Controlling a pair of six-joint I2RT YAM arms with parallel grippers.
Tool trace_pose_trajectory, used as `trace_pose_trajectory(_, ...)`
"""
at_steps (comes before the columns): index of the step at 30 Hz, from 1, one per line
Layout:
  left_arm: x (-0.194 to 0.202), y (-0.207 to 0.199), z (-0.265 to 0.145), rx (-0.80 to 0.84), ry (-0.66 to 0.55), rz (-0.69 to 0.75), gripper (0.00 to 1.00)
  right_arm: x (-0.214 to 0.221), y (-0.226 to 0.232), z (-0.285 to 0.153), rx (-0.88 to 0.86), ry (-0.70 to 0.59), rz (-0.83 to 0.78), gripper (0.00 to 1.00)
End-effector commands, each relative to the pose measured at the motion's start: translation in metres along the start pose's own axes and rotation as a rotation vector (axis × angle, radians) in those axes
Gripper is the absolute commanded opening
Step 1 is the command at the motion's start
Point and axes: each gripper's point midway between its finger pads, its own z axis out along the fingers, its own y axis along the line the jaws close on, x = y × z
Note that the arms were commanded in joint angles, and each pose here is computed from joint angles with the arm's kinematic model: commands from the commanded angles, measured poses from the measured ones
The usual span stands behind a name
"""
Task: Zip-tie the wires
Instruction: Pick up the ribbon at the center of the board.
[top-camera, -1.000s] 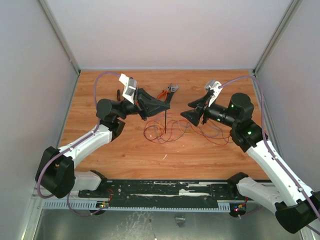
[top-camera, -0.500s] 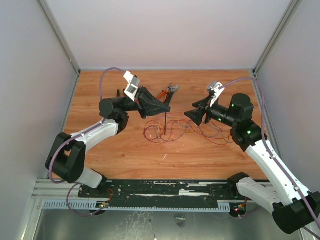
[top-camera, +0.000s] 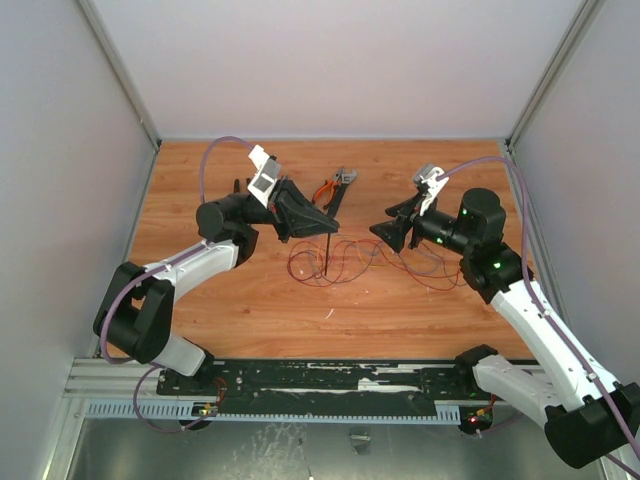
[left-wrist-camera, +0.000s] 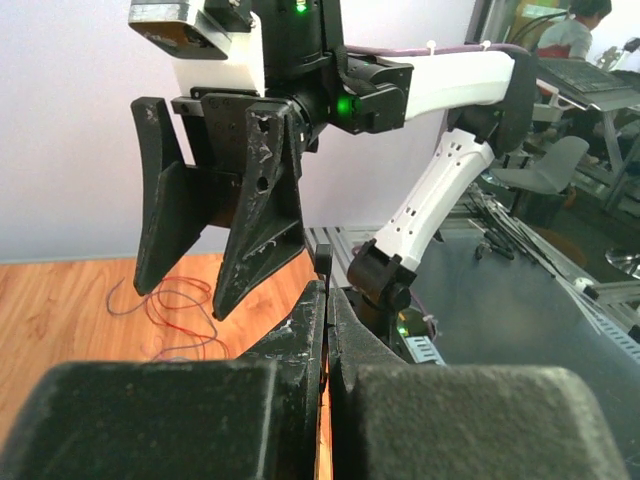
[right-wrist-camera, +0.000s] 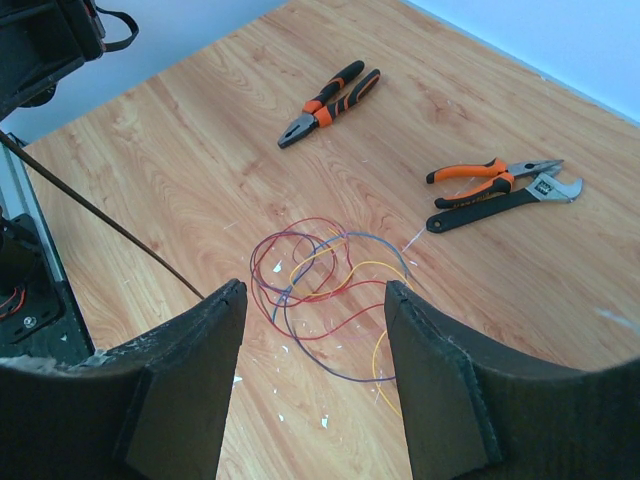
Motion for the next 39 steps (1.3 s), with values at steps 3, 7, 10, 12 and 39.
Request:
trace_pose_trajectory(3, -0.011, -0.004, 0.000, 0.033, -0.006, 0.085, 0.00, -0.004, -0.007, -0.003, 0.035, -0.023, -0.025, 0.59)
trace_pose_trajectory(7, -0.010, 0.021, 0.001, -0.065, -0.009, 0.059, 0.00, -0.004, -0.008, -0.004, 0.041, -0.022, -0.023, 0.59)
trace_pose_trajectory(10, -0.015, 0.050, -0.002, -0.214, -0.032, 0.092, 0.00, -0.004, -0.009, -0.004, 0.051, -0.024, -0.021, 0.58)
trace_pose_trajectory(12, -0.019, 0.068, -0.006, -0.311, -0.050, 0.104, 0.00, -0.004, -0.009, -0.005, 0.056, -0.025, -0.019, 0.58)
trace_pose_trajectory(39, -0.019, 0.187, -0.001, -0.488, -0.134, 0.069, 0.00, -0.013, -0.019, -0.019, 0.152, -0.057, -0.057, 0.59)
